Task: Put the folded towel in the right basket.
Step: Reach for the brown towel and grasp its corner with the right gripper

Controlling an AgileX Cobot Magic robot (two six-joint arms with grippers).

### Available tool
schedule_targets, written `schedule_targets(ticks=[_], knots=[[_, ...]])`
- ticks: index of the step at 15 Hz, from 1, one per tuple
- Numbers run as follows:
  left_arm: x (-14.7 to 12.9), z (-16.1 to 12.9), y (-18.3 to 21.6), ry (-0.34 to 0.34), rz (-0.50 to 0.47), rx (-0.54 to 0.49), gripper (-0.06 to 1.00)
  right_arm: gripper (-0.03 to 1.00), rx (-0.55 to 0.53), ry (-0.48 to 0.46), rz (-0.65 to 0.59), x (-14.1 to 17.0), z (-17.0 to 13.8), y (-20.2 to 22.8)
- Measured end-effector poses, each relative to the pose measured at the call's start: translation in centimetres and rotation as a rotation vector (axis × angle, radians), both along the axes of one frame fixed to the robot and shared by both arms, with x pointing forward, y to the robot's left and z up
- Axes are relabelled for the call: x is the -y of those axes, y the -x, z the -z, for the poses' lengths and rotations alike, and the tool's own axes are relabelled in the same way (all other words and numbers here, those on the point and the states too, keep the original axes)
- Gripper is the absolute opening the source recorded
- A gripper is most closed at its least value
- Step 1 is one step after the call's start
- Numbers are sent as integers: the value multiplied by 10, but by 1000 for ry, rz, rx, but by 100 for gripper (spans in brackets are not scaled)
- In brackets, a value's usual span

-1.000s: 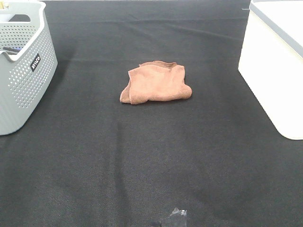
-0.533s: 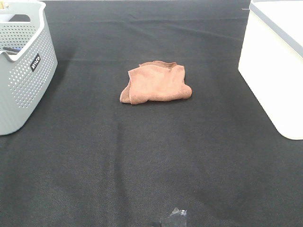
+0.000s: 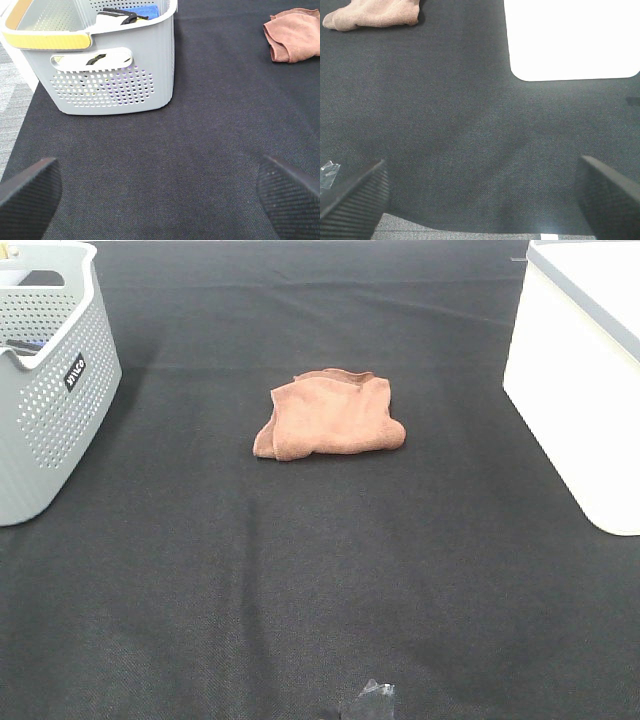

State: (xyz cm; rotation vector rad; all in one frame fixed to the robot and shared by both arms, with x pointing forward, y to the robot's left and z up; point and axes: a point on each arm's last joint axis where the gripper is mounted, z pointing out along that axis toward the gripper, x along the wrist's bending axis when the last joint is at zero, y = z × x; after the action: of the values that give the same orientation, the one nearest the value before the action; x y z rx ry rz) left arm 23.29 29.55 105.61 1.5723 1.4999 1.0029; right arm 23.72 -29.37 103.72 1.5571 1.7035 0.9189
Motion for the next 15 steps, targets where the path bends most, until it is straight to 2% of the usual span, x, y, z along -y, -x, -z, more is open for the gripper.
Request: schedule_targets(ticks=[2,4,5,7,10,12,15], knots=[[0,0,0,0,0,0,99,97,-52,-1,-1,0,-1,-8],[0,0,0,0,0,0,99,97,-164,-36,-15,-4,-17,-36],[0,0,0,0,0,0,99,97,-245,-97,-34,-10,-42,-72],[0,0,0,0,0,0,99,96,-341,-194,-60,-19,-74,-131],[0,0,0,0,0,0,99,96,-461,-291,-114,-30,-93,-210],[0,0,0,0,0,0,99,96,-494,-295,-181,-36,-91,-250],[0,0,0,0,0,0,99,96,-508,-268,-272,-55,-89,-286]])
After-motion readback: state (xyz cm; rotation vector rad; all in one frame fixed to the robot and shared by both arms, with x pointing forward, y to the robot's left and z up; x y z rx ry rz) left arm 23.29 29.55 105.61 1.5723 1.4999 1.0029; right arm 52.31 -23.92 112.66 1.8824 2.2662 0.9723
